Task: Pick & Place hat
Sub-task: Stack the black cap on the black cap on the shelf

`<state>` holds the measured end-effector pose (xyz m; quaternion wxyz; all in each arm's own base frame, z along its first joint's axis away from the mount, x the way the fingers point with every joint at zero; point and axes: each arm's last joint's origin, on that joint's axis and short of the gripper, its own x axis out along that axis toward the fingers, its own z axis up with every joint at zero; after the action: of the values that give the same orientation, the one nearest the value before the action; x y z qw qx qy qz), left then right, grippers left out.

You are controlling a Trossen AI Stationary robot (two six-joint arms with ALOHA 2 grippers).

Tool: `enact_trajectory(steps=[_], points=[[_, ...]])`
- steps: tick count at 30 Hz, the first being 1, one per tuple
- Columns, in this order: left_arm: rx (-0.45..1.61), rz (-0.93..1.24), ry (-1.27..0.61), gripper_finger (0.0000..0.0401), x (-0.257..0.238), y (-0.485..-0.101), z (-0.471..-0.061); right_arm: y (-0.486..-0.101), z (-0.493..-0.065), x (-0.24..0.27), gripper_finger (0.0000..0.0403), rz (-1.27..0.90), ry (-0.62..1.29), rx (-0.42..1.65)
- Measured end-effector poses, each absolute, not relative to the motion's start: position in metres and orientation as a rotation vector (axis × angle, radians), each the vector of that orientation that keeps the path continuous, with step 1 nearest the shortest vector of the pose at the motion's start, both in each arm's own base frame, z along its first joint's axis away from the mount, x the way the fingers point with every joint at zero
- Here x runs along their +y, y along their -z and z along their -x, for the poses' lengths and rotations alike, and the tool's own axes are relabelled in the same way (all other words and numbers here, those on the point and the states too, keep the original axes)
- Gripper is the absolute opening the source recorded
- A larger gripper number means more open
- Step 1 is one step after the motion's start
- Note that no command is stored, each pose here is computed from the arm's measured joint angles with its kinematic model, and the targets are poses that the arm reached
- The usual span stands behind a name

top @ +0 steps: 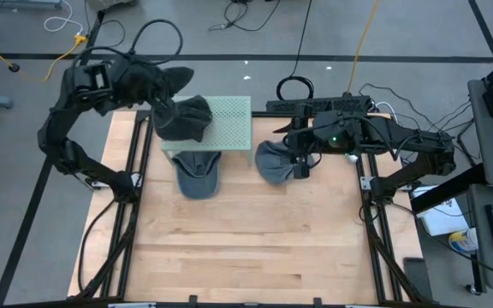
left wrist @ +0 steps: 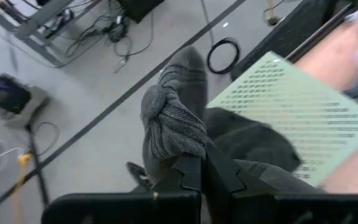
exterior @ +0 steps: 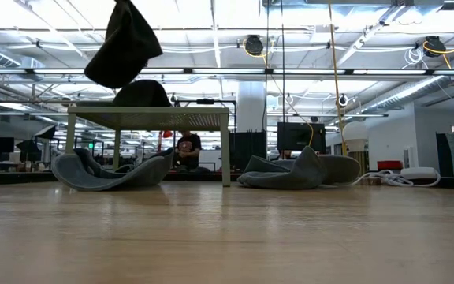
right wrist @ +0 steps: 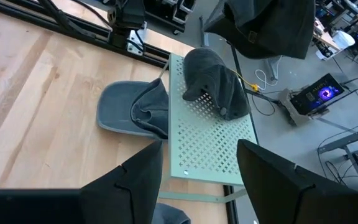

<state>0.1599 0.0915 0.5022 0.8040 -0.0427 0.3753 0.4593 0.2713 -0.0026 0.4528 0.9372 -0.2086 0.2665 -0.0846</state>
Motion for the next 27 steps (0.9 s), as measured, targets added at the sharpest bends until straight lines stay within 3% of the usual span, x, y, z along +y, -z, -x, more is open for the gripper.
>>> enact_trajectory(steps=[18, 27], points=[[0.767, 0.125, -1.206, 0.0000, 0.106, -0.500, -0.160, -0.453, -0.271, -0.016, 0.0197, 0.412, 0.218, 0.558], [0.855, 0.150, -1.278, 0.0000, 0.114, -0.470, -0.174, -0.453, -0.271, -0.017, 0.0196, 0.417, 0.219, 0.557]])
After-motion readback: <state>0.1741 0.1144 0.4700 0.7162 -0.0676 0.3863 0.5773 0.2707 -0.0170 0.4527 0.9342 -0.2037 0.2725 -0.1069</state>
